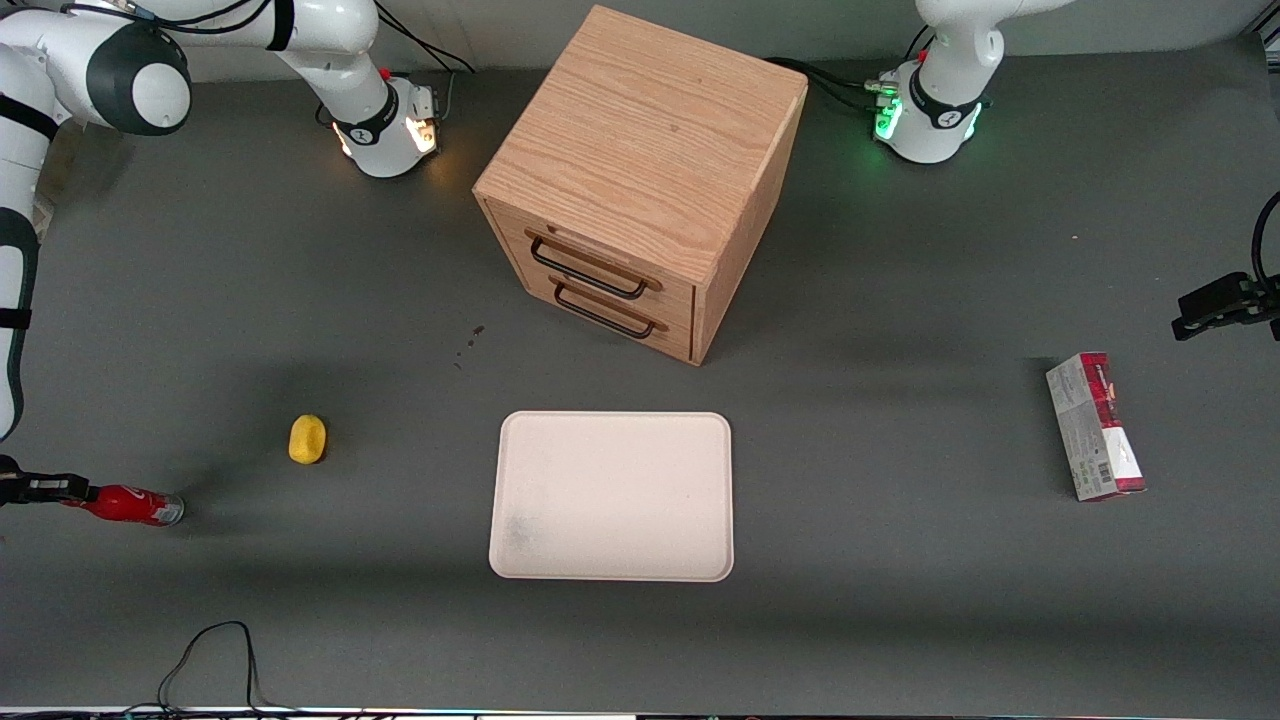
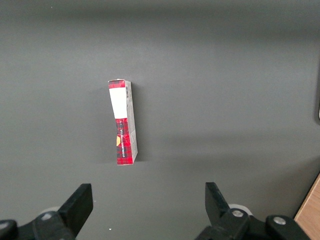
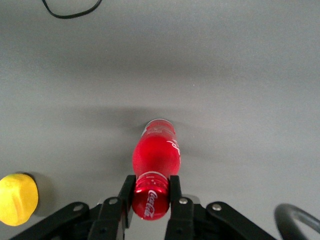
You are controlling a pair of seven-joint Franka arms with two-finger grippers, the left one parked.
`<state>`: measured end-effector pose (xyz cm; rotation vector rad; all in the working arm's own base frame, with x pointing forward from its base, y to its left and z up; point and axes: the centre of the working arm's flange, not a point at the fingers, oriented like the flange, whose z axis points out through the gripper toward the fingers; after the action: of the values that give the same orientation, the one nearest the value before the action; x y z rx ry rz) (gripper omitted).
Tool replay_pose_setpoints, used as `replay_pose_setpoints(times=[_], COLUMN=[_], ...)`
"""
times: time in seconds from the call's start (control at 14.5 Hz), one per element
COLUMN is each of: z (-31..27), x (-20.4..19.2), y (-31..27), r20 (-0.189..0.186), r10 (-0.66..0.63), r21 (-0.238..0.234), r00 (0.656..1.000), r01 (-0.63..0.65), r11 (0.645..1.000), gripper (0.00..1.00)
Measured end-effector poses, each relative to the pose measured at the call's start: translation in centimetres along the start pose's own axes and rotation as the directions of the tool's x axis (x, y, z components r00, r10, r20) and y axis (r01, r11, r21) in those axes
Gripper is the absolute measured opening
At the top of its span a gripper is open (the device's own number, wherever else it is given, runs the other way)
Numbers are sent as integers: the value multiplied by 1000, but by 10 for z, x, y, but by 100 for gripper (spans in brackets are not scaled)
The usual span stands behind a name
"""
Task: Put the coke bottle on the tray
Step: 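Close the right gripper around the bottle's neck, then lift the bottle and carry it with the right gripper toward the white tray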
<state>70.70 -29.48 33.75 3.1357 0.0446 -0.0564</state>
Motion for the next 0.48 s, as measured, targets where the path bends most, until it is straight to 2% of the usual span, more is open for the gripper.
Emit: replay_pose_setpoints(times=[0.34, 0.48], z=[-81, -132], x=[-17, -34], y=[-7, -11], r20=[41, 36], r10=[-20, -33], r21=[21, 20], r00=[999, 999], r01=[19, 32], r11=[1000, 999], gripper=[31, 31])
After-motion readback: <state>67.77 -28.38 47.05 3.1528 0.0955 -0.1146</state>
